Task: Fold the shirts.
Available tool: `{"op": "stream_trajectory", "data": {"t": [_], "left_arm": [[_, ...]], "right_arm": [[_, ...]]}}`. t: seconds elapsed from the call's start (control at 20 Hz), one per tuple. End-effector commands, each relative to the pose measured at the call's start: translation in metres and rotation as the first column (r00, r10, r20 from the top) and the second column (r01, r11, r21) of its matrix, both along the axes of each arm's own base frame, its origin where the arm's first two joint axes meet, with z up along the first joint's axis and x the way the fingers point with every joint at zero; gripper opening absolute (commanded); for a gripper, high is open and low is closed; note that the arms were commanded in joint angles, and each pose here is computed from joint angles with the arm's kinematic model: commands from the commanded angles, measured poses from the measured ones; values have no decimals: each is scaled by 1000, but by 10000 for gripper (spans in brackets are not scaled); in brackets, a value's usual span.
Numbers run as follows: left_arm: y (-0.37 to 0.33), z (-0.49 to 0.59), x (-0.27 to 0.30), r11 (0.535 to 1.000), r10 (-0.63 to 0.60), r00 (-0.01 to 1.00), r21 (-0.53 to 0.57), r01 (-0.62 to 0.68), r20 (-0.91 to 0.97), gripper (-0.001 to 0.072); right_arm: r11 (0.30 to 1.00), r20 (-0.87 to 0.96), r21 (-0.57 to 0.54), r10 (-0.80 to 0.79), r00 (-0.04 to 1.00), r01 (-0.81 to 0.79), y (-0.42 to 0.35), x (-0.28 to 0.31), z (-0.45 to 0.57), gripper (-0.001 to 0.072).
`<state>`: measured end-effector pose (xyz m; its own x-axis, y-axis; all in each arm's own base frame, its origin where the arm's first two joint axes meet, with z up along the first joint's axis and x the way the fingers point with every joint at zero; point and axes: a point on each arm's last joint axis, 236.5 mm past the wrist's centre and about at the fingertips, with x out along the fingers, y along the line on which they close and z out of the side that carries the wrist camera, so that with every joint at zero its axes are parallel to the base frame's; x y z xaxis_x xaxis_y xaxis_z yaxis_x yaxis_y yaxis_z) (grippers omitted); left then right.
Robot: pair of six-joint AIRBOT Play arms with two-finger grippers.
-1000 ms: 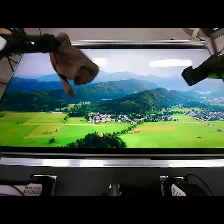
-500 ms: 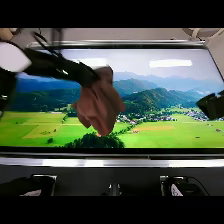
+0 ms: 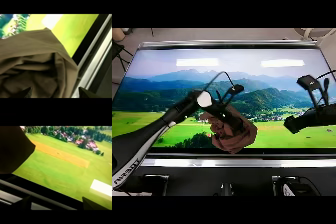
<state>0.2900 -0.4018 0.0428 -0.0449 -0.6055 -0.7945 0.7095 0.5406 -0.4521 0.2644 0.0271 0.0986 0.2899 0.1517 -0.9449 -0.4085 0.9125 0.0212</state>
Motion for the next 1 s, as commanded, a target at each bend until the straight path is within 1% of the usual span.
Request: {"op": "stream_trajectory", "data": {"t": [0.0, 0.05, 0.15, 0.25, 0.3, 0.4, 0.55, 0.6, 0.7, 0.8, 0.95], "left_arm": [[71, 32, 65, 993, 97, 989, 57, -104, 115, 720], [105, 39, 87, 981, 175, 977, 59, -183, 118, 720], [170, 24, 107, 937, 329, 944, 119, -329, 13, 720], [216, -16, 109, 884, 449, 888, 192, -425, -102, 720], [225, -37, 102, 871, 479, 862, 213, -444, -164, 720], [224, -79, 85, 851, 523, 801, 221, -476, -290, 720], [214, -119, 73, 815, 577, 727, 214, -538, -373, 720], [208, -127, 72, 810, 581, 709, 202, -550, -399, 720], [194, -134, 69, 815, 567, 689, 182, -551, -451, 720], [176, -136, 73, 824, 540, 700, 126, -552, -467, 720], [163, -140, 91, 787, 580, 686, 85, -611, -440, 720]], "right_arm": [[992, -79, 104, 76, 994, -67, 27, -15, -44, 651], [986, -96, 139, 102, 990, -88, 35, -21, -52, 651], [971, -114, 214, 131, 985, -104, 52, -26, -65, 652], [955, -115, 283, 128, 985, -91, 67, -20, -79, 655], [947, -115, 310, 119, 986, -79, 72, -14, -86, 677], [934, -135, 350, 125, 983, -71, 80, -7, -98, 689], [905, -166, 416, 170, 971, -87, 93, -2, -111, 693], [897, -177, 434, 181, 967, -89, 97, -2, -115, 695], [883, -188, 460, 198, 962, -92, 102, -1, -120, 711], [862, -179, 494, 229, 957, -114, 109, -1, -119, 714], [838, -161, 528, 258, 953, -138, 117, -2, -116, 719]]}}
